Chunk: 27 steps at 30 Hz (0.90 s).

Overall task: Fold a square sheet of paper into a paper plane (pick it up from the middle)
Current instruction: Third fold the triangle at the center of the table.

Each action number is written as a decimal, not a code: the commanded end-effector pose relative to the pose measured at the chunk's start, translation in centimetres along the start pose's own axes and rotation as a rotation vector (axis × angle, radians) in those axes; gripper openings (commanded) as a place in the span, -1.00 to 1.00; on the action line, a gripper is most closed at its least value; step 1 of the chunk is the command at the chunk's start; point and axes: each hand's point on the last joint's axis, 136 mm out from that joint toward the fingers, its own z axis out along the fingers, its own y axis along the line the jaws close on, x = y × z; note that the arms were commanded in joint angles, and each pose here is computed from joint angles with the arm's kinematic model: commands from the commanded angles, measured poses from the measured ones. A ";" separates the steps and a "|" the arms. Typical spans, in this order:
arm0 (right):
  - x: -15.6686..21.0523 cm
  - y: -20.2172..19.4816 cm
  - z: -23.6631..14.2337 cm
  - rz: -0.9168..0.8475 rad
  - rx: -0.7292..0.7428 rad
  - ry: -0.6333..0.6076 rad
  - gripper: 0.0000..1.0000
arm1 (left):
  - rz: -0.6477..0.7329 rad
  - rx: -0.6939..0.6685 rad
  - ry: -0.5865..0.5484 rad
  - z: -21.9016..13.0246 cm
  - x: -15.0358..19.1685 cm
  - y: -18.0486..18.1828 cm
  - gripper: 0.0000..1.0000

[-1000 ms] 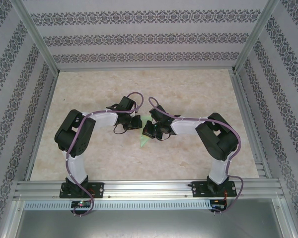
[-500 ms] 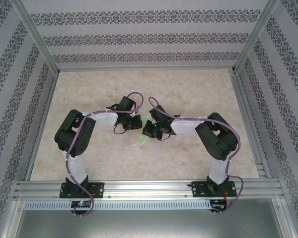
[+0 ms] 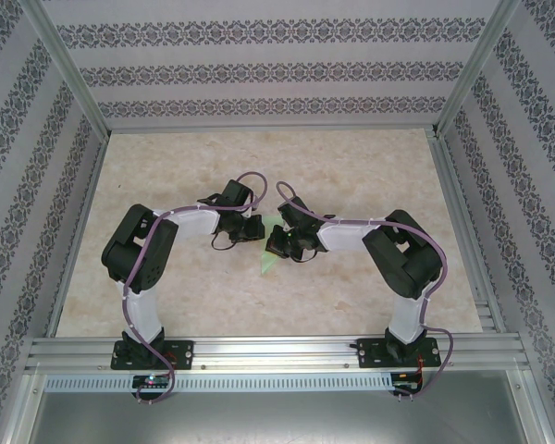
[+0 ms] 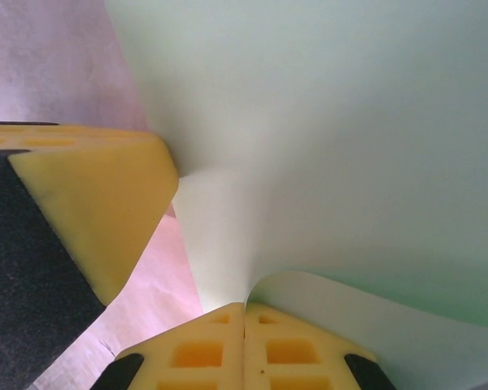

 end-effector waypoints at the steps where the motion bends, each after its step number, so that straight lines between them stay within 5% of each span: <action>1: -0.2 -1.0 0.5 0.009 0.041 -0.010 -0.89 | 0.022 -0.008 0.012 0.0 0.2 0.0 -0.79; 7: 0.1 -1.4 0.7 0.010 0.053 -0.001 -0.82 | 0.025 -0.004 -0.013 -0.9 -0.4 -0.6 -0.77; 18: 0.4 -1.8 0.7 0.004 0.071 0.009 -0.39 | -0.121 -0.020 -0.166 -5.7 -2.9 1.9 -0.66; 27: 0.3 -1.9 0.5 0.005 0.066 0.004 -0.24 | -0.134 0.062 -0.153 -6.4 -1.7 1.3 -0.66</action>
